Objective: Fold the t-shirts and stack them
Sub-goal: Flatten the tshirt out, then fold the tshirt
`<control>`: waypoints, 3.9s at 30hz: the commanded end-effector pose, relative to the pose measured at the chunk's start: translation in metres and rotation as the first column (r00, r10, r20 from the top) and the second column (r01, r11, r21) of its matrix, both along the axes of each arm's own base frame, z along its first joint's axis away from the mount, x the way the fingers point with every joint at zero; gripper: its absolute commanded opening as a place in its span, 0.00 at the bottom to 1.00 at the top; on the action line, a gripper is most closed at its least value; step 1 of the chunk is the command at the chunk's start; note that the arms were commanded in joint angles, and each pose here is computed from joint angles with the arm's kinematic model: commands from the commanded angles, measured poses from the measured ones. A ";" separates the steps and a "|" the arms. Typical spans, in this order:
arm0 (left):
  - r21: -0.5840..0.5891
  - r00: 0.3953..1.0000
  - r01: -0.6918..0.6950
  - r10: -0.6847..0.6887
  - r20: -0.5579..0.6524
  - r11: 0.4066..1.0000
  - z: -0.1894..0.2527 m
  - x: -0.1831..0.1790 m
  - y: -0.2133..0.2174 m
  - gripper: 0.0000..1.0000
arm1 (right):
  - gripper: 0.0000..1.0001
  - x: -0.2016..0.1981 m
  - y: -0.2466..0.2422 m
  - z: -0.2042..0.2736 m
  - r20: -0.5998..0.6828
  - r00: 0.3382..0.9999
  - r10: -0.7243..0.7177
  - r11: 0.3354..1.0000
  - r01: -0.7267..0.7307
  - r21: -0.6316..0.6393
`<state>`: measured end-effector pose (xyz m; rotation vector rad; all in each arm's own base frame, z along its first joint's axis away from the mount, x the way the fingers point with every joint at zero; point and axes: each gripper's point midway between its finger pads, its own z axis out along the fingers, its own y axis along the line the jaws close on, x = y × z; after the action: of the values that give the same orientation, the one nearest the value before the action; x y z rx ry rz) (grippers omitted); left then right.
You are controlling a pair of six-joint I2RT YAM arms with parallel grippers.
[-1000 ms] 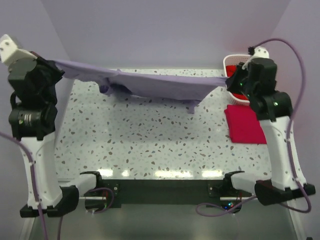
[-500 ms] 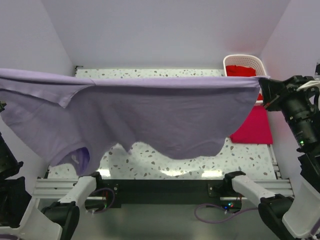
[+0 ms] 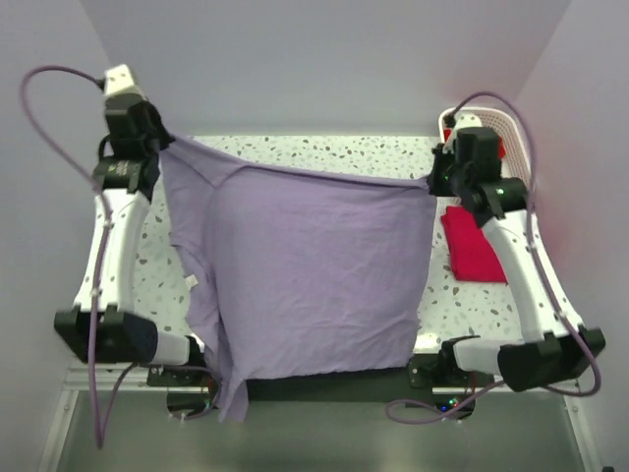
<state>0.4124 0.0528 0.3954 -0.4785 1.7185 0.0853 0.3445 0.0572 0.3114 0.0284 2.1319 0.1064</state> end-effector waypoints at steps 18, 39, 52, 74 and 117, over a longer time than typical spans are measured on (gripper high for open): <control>-0.284 0.894 0.184 -0.281 -0.350 0.941 -0.273 0.180 -0.053 0.00 | 0.00 0.196 -0.026 -0.238 -0.212 0.973 -0.091 0.991 0.068 -0.111; -0.379 0.878 0.166 -0.312 -0.363 0.910 -0.247 0.178 -0.064 0.00 | 0.00 0.219 -0.047 -0.231 -0.240 0.961 -0.134 0.991 0.135 -0.012; -0.439 0.878 0.082 -0.274 -0.393 0.895 -0.204 0.069 -0.069 0.00 | 0.00 0.164 -0.051 -0.197 -0.266 0.954 -0.137 0.990 0.138 -0.015; -0.436 0.816 -0.001 -0.252 -0.520 0.900 -0.258 -0.052 -0.068 0.00 | 0.00 0.083 -0.061 -0.240 -0.406 0.891 -0.203 0.978 0.202 -0.047; -0.452 0.771 0.074 -0.339 -0.539 0.889 -0.281 -0.046 -0.077 0.00 | 0.46 0.023 0.210 -0.200 -0.198 0.836 0.512 0.851 -0.462 0.249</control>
<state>0.3386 -0.0254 0.0936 -0.6220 2.5302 -0.3041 0.3828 0.1761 0.0869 -0.1381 2.5043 0.4079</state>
